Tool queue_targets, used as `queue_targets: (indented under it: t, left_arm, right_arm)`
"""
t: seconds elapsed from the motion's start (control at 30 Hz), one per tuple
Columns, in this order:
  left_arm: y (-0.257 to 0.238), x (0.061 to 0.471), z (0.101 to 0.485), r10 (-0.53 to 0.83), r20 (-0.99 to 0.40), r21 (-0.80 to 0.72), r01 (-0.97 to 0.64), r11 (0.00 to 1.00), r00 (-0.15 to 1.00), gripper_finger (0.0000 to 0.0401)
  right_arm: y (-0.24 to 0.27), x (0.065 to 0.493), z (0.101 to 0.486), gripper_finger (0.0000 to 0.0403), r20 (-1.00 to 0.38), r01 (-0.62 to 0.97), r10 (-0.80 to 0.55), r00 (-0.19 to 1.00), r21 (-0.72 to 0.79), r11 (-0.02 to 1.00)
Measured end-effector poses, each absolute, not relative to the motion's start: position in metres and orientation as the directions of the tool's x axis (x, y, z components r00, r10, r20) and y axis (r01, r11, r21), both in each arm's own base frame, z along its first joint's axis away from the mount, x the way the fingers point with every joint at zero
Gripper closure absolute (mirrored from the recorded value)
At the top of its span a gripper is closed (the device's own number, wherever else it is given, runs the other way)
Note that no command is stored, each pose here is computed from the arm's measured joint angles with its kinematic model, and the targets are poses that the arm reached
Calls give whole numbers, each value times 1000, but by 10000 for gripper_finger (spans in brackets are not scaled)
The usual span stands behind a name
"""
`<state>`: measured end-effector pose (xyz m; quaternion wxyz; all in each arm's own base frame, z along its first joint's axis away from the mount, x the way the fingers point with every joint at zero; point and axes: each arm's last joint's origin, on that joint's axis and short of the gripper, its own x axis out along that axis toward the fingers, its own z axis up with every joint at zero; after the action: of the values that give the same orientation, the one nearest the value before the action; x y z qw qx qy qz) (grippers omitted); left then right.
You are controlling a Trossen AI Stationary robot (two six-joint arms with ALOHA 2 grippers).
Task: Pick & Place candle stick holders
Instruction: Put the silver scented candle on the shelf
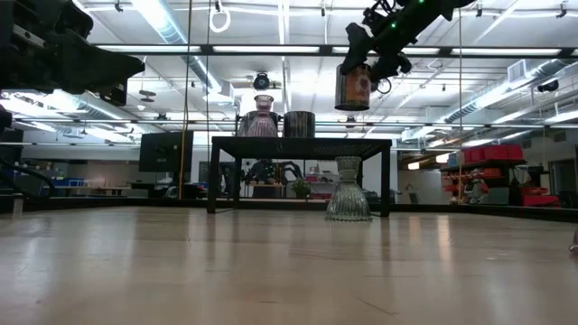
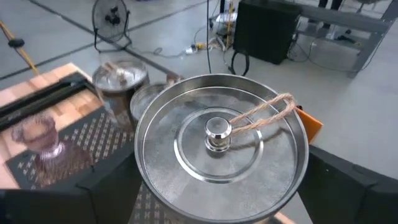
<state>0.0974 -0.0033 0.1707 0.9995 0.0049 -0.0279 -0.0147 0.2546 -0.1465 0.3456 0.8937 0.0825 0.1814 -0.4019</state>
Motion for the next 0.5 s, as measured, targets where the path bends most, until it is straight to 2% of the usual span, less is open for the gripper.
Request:
queue_targets:
  t: [0.5]
  left_arm:
    - [-3, 97, 171, -30, 56, 11, 29, 1000, 998, 367]
  right_arm:
    - [-174, 270, 322, 37, -417, 778, -713, 564, -21, 628]
